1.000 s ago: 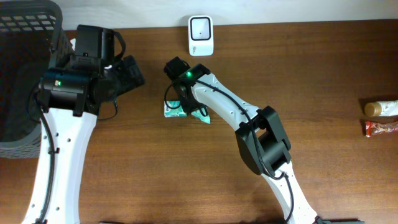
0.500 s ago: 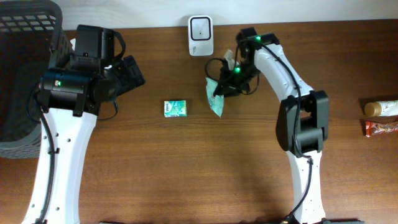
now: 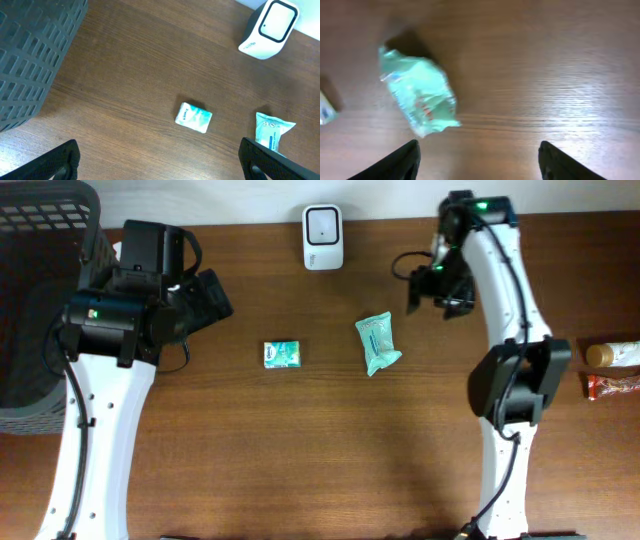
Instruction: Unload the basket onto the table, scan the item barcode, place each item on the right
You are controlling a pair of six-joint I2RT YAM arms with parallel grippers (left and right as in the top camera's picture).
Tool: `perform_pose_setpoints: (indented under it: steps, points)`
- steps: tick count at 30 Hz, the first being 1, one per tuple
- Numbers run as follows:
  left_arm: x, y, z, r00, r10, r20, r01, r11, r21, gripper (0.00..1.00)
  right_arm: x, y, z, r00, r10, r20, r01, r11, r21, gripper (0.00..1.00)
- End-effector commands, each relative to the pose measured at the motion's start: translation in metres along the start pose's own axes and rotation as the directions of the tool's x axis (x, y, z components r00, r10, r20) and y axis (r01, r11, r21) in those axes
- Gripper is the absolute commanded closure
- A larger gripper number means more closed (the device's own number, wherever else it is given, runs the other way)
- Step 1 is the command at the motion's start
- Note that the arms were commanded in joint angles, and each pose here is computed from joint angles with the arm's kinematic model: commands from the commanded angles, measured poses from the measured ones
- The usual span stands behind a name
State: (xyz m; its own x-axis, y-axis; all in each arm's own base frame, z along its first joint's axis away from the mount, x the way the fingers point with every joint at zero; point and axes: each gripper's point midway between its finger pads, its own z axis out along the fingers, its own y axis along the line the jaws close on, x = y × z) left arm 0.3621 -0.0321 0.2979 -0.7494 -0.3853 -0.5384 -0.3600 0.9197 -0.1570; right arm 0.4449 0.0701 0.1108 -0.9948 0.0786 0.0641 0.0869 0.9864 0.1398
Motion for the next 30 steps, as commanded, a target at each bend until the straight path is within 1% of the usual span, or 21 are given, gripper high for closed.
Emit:
perform_pose_setpoints:
  steps: [1, 2, 3, 4, 5, 9, 10, 11, 12, 14, 16, 17, 18, 20, 22, 23, 24, 25, 26, 28, 30]
  points:
    - [-0.001, 0.000, -0.002, 1.000, 0.014, 0.006, -0.014, 1.000, 0.002, 0.01, 0.011, 0.046, 0.010, 0.990, -0.138, 0.002, 0.138, 0.990, 0.036, 0.24]
    - [-0.001, 0.000, -0.002, 1.000, 0.014, 0.006, -0.014, 1.000, 0.002, 0.01, 0.013, 0.059, 0.021, 0.985, -0.174, 0.001, 0.174, 0.983, 0.057, 0.24]
    - [-0.001, 0.000, -0.002, 1.000, 0.014, 0.006, -0.014, 1.000, 0.002, 0.01, 0.014, 0.064, 0.030, 0.983, -0.186, 0.004, 0.185, 0.978, 0.099, 0.21]
    - [-0.001, 0.000, -0.002, 1.000, 0.014, 0.006, -0.014, 1.000, 0.002, 0.01, 0.015, 0.066, 0.040, 0.986, -0.165, 0.011, 0.161, 0.975, 0.152, 0.20]
    - [-0.001, 0.000, -0.002, 1.000, 0.014, 0.006, -0.014, 1.000, 0.002, 0.01, 0.016, 0.069, 0.051, 0.988, -0.154, 0.017, 0.148, 0.972, 0.182, 0.20]
    - [-0.001, 0.000, -0.002, 1.000, 0.014, 0.006, -0.014, 1.000, 0.002, 0.01, 0.024, 0.077, 0.095, 0.978, -0.208, 0.007, 0.199, 0.948, 0.246, 0.21]
    - [-0.001, 0.000, -0.002, 1.000, 0.014, 0.006, -0.014, 1.000, 0.002, 0.01, 0.022, 0.072, 0.101, 0.980, -0.198, 0.020, 0.185, 0.940, 0.286, 0.27]
    - [-0.001, 0.000, -0.002, 1.000, 0.014, 0.006, -0.014, 1.000, 0.002, 0.01, 0.021, 0.066, 0.105, 0.982, -0.185, 0.032, 0.165, 0.933, 0.319, 0.38]
    - [-0.001, 0.000, -0.002, 1.000, 0.014, 0.006, -0.014, 1.000, 0.002, 0.01, 0.020, 0.062, 0.107, 0.983, -0.180, 0.036, 0.158, 0.929, 0.335, 0.51]
    - [-0.001, 0.000, -0.002, 1.000, 0.014, 0.006, -0.014, 1.000, 0.002, 0.01, 0.018, 0.063, 0.108, 0.983, -0.180, 0.046, 0.155, 0.931, 0.331, 0.56]
    - [-0.001, 0.000, -0.002, 1.000, 0.014, 0.006, -0.014, 1.000, 0.002, 0.01, 0.013, 0.067, 0.104, 0.981, -0.183, 0.069, 0.152, 0.934, 0.323, 0.79]
    - [-0.001, 0.000, -0.002, 1.000, 0.014, 0.006, -0.014, 1.000, 0.002, 0.01, 0.010, 0.069, 0.101, 0.980, -0.184, 0.080, 0.150, 0.936, 0.319, 0.83]
    - [-0.001, 0.000, -0.002, 1.000, 0.014, 0.007, -0.014, 1.000, 0.002, 0.01, 0.002, 0.075, 0.092, 0.975, -0.189, 0.114, 0.146, 0.940, 0.308, 0.83]
    - [-0.001, 0.000, -0.002, 1.000, 0.014, 0.006, -0.014, 1.000, 0.002, 0.01, -0.024, 0.094, 0.058, 0.951, -0.205, 0.232, 0.139, 0.953, 0.270, 0.83]
    - [-0.001, 0.000, -0.002, 1.000, 0.014, 0.006, -0.014, 1.000, 0.002, 0.01, -0.052, 0.115, 0.024, 0.900, -0.236, 0.367, 0.158, 0.960, 0.230, 0.84]
    - [-0.001, 0.000, -0.002, 1.000, 0.014, 0.006, -0.014, 1.000, 0.002, 0.01, -0.068, 0.126, 0.007, 0.863, -0.239, 0.445, 0.161, 0.965, 0.205, 0.87]
    - [-0.001, 0.000, -0.002, 1.000, 0.014, 0.006, -0.014, 1.000, 0.002, 0.01, -0.092, 0.143, -0.011, 0.799, -0.223, 0.559, 0.160, 0.974, 0.161, 0.88]
    - [-0.001, 0.000, -0.002, 1.000, 0.014, 0.006, -0.014, 1.000, 0.002, 0.01, -0.110, 0.156, -0.025, 0.740, -0.206, 0.640, 0.164, 0.978, 0.125, 0.91]
    - [-0.001, 0.000, -0.002, 1.000, 0.014, 0.006, -0.014, 1.000, 0.002, 0.01, -0.121, 0.164, -0.033, 0.699, -0.193, 0.689, 0.171, 0.980, 0.100, 0.92]
    - [-0.001, 0.000, -0.002, 1.000, 0.014, 0.006, -0.014, 1.000, 0.002, 0.01, -0.151, 0.192, -0.055, 0.571, -0.143, 0.808, 0.221, 0.975, 0.016, 0.92]
    - [-0.001, 0.000, -0.002, 1.000, 0.014, 0.006, -0.014, 1.000, 0.002, 0.01, -0.169, 0.208, -0.057, 0.497, -0.111, 0.861, 0.261, 0.965, -0.026, 0.93]
